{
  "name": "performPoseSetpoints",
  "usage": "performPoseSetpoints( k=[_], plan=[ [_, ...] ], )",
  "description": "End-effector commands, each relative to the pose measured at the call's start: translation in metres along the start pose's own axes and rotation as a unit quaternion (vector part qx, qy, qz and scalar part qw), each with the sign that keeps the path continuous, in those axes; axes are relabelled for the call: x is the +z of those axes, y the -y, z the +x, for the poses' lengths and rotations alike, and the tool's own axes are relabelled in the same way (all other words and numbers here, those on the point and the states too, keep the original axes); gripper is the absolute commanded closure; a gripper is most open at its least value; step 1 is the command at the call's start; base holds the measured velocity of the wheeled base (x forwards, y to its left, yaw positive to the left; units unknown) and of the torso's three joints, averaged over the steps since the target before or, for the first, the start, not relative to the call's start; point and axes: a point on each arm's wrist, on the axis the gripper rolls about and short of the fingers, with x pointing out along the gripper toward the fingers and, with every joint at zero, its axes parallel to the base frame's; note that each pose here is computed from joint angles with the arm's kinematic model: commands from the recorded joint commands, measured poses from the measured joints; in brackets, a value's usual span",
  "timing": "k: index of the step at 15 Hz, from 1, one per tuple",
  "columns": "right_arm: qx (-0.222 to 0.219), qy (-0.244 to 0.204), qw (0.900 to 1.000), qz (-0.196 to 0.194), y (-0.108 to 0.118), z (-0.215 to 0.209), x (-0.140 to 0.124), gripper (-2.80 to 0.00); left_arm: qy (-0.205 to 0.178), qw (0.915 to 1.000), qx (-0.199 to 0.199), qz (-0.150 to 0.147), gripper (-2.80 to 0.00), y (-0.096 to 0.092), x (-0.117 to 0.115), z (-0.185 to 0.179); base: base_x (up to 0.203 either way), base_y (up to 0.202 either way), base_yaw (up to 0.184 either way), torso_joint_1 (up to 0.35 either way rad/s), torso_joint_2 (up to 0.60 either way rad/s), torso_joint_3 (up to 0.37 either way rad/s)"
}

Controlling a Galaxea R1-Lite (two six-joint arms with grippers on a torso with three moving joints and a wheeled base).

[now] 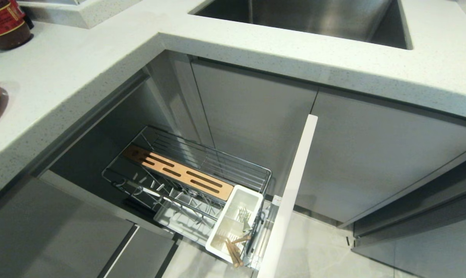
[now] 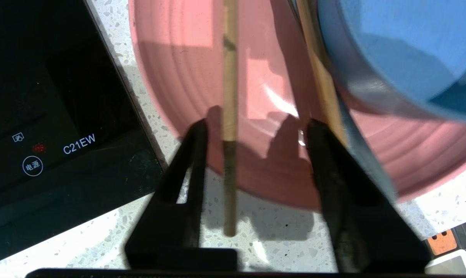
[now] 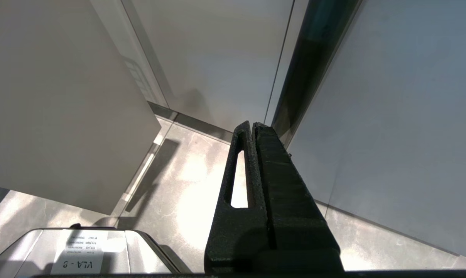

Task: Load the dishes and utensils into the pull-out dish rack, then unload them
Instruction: Take the chopsticks out of the cupboard

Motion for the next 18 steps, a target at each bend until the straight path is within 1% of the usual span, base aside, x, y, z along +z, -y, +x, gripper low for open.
performPoseSetpoints(
  k=[1, 4, 7, 9, 11, 12, 13, 14, 15, 16, 17, 18],
  plan=[
    [0.0, 0.0, 1.0, 0.0, 0.0, 0.0, 0.0, 0.0, -0.001, 1.0, 0.0, -0.001, -2.8, 0.0, -0.001, -0.001, 0.0, 0.0, 0.0, 0.0, 0.0, 0.0],
    [-0.001, 0.0, 1.0, 0.0, 0.0, 0.0, 0.0, 0.0, 0.012, 0.9999, 0.0, -0.001, -2.8, 0.001, 0.001, -0.006, 0.0, 0.0, 0.0, 0.0, 0.0, 0.0],
    [0.0, 0.0, 1.0, 0.0, 0.0, 0.0, 0.0, 0.0, 0.037, 0.9993, 0.001, 0.001, -2.8, 0.002, 0.002, -0.016, 0.0, 0.0, 0.0, 0.0, 0.0, 0.0],
    [-0.001, 0.0, 1.0, 0.0, 0.0, 0.0, 0.0, 0.0, 0.057, 0.9984, 0.009, 0.002, -2.8, 0.003, 0.004, -0.024, 0.0, 0.0, 0.0, 0.0, 0.0, 0.0],
    [0.0, 0.0, 1.0, 0.0, 0.0, 0.0, 0.0, 0.0, 0.086, 0.9962, 0.009, 0.004, -2.8, 0.005, 0.006, -0.038, 0.0, 0.0, 0.0, 0.0, 0.0, 0.0],
    [0.0, 0.0, 1.0, -0.001, 0.0, 0.0, 0.0, 0.0, 0.11, 0.9939, 0.007, 0.007, -2.8, 0.007, 0.009, -0.048, 0.0, 0.0, 0.0, 0.0, 0.0, 0.0],
    [0.0, 0.0, 1.0, 0.0, 0.0, 0.0, 0.0, 0.0, 0.144, 0.9895, 0.004, 0.011, -2.8, 0.009, 0.013, -0.058, 0.0, 0.0, 0.0, 0.0, 0.0, 0.0],
    [0.0, 0.0, 1.0, 0.0, 0.0, 0.0, 0.0, 0.0, 0.18, 0.9835, 0.005, 0.014, 0.0, 0.011, 0.019, -0.065, 0.0, 0.0, 0.0, 0.0, 0.0, 0.0],
    [0.0, 0.0, 1.0, 0.0, 0.0, 0.0, 0.0, 0.0, 0.22, 0.9753, 0.002, 0.018, 0.0, 0.014, 0.026, -0.073, 0.0, 0.0, 0.0, 0.0, 0.0, 0.0],
    [0.0, 0.0, 1.0, 0.0, 0.0, 0.0, 0.0, 0.0, 0.253, 0.9669, -0.013, 0.025, 0.0, 0.018, 0.032, -0.081, 0.0, 0.0, 0.0, 0.0, 0.0, 0.0],
    [0.0, 0.0, 1.0, 0.0, 0.0, 0.0, 0.0, 0.0, 0.279, 0.9595, -0.027, 0.03, 0.0, 0.02, 0.038, -0.087, 0.0, 0.0, 0.0, 0.0, 0.0, 0.0],
    [0.0, 0.0, 1.0, 0.0, 0.0, 0.0, 0.0, 0.0, 0.293, 0.9542, -0.05, 0.033, 0.0, 0.024, 0.042, -0.092, 0.0, 0.0, 0.0, 0.0, 0.0, 0.0]
  ],
)
